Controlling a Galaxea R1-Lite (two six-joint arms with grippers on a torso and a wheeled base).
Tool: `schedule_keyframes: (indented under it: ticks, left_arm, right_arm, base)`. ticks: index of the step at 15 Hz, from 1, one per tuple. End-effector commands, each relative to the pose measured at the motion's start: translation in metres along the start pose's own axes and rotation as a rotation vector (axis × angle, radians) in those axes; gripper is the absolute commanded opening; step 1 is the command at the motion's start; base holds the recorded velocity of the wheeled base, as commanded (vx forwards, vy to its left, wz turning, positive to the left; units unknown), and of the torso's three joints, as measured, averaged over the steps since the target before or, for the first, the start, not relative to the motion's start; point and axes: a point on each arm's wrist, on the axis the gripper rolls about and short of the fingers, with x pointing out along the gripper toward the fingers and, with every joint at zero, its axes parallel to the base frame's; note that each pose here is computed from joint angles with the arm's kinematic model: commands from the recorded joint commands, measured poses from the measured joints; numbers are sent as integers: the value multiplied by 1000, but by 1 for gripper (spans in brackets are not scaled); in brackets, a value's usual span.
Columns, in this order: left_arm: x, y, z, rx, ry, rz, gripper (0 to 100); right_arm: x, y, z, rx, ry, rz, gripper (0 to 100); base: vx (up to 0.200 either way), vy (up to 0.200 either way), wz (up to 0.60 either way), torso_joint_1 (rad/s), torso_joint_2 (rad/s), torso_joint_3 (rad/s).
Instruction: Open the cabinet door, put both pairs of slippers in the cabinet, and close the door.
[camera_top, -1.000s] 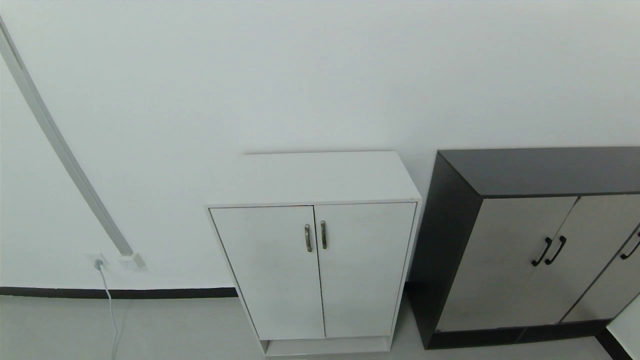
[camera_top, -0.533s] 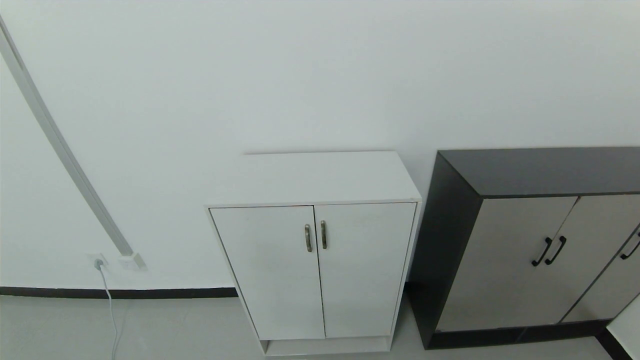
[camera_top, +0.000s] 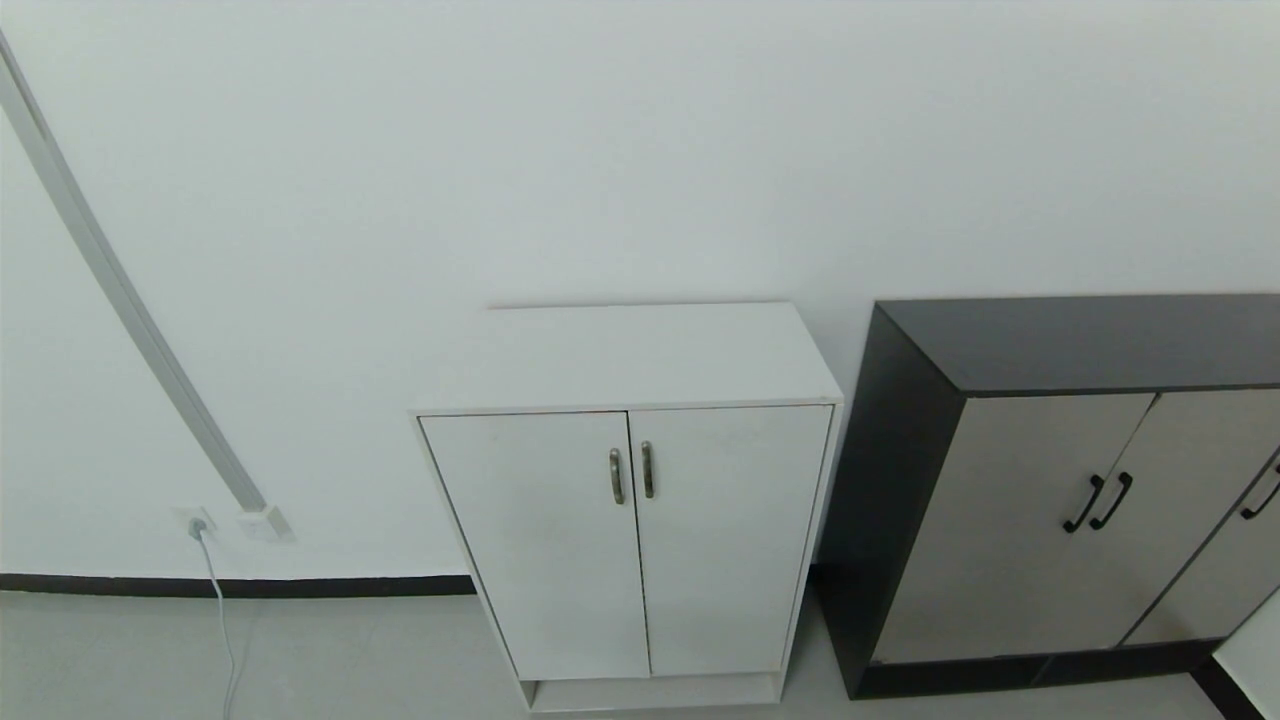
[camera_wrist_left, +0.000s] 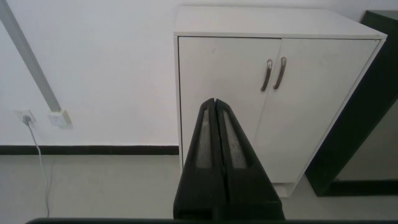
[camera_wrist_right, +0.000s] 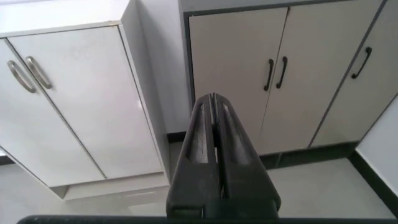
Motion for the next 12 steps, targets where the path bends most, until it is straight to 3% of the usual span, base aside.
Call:
schedule_keyframes:
  ticks: [1, 4, 7, 12]
  left_arm:
    - [0, 0, 0, -1, 1, -1, 0]
    - [0, 0, 0, -2, 1, -1, 0]
    - [0, 0, 0, 1, 1, -1, 0]
    - [0, 0, 0, 1, 1, -1, 0]
  right_arm:
    - [-1, 1, -1, -24, -7, 36, 0]
    - [-1, 1, 0, 28, -10, 67, 0]
    - [-1, -1, 0, 74, -21, -37, 0]
    - [-1, -1, 0, 74, -21, -37, 0]
  base:
    - [0, 0, 0, 0, 0, 0]
    - [0, 0, 0, 0, 0, 0]
    - [0, 0, 0, 0, 0, 0]
    - [0, 0, 0, 0, 0, 0]
